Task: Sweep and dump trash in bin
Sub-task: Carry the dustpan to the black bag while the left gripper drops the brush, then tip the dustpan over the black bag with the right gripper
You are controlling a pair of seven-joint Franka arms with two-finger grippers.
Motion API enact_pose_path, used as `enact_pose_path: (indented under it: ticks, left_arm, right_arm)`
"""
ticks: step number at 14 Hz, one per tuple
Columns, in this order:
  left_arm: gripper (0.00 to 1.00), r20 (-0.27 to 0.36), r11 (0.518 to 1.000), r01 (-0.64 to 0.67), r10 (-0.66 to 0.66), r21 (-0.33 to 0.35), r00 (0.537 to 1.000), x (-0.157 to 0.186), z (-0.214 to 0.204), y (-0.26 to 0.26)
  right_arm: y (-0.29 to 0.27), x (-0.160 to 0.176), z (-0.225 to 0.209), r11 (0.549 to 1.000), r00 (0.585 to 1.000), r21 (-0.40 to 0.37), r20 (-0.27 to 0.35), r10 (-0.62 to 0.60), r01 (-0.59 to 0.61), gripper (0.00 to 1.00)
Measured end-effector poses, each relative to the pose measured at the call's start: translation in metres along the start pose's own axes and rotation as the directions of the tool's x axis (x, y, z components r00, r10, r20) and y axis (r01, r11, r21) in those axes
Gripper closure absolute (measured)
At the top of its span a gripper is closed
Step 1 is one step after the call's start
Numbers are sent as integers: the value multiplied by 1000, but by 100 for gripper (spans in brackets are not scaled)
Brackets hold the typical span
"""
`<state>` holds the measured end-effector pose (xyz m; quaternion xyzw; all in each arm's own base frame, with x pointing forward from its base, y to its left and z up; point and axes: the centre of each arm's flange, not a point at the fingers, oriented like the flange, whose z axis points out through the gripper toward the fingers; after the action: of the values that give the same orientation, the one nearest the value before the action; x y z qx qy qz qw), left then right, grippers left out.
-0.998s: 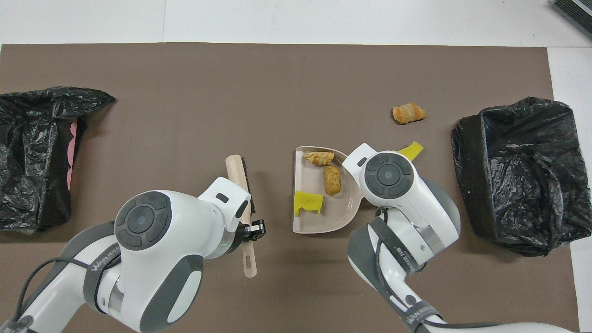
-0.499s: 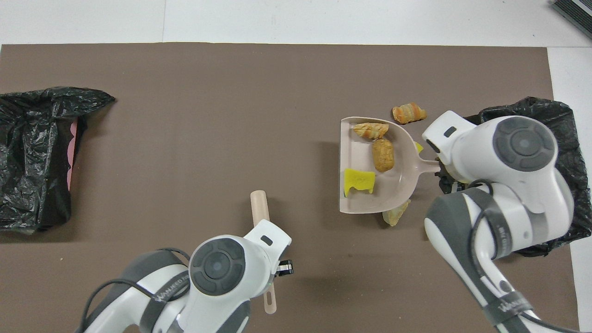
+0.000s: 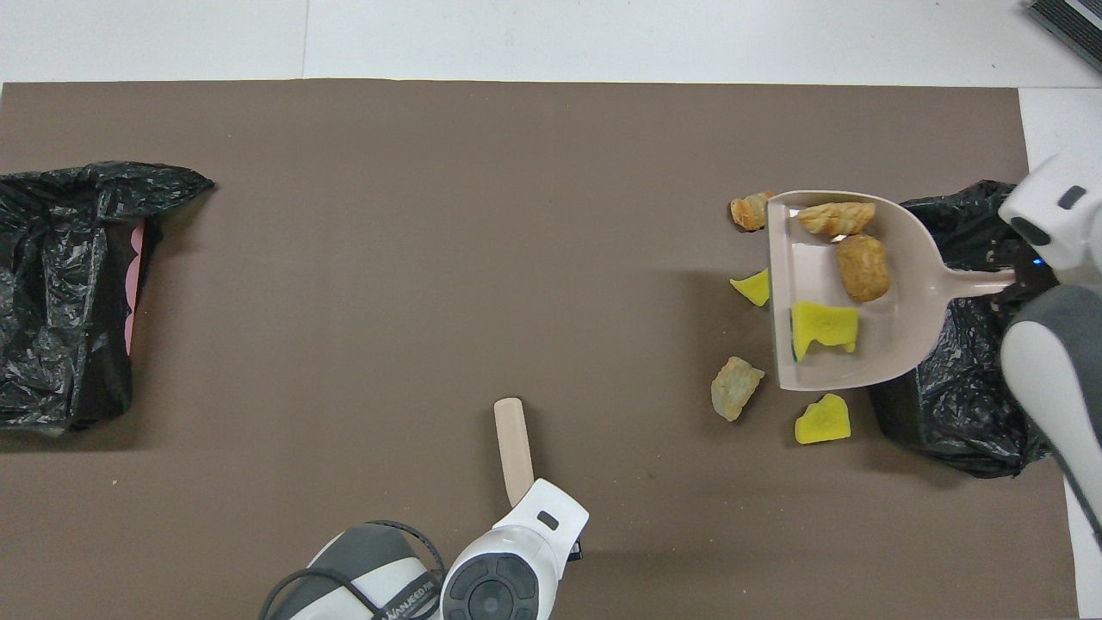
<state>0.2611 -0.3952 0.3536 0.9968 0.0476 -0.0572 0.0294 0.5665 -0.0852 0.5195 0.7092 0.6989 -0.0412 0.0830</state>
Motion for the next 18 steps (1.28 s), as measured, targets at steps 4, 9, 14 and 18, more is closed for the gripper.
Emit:
enact_pose_path:
  ticks: [4, 9, 14, 18]
  left_arm:
    - [31, -41, 1000, 10, -10, 1, 999, 20, -10, -5]
    - [0, -91, 983, 172, -178, -70, 980, 104, -52, -39]
    - [0, -123, 982, 166, -177, -93, 977, 186, -109, -94]
    - [0, -141, 997, 26, -36, -71, 989, 244, -160, -158]
  right_arm:
    - [-16, -89, 7, 1000, 999, 5, 36, 24, -24, 69]
    - [-16, -117, 5, 999, 969, -18, 246, -37, 43, 69]
    - [-30, -116, 11, 998, 893, -32, 449, -30, 49, 69]
    - [-41, -97, 14, 997, 809, -27, 586, -39, 68, 69]
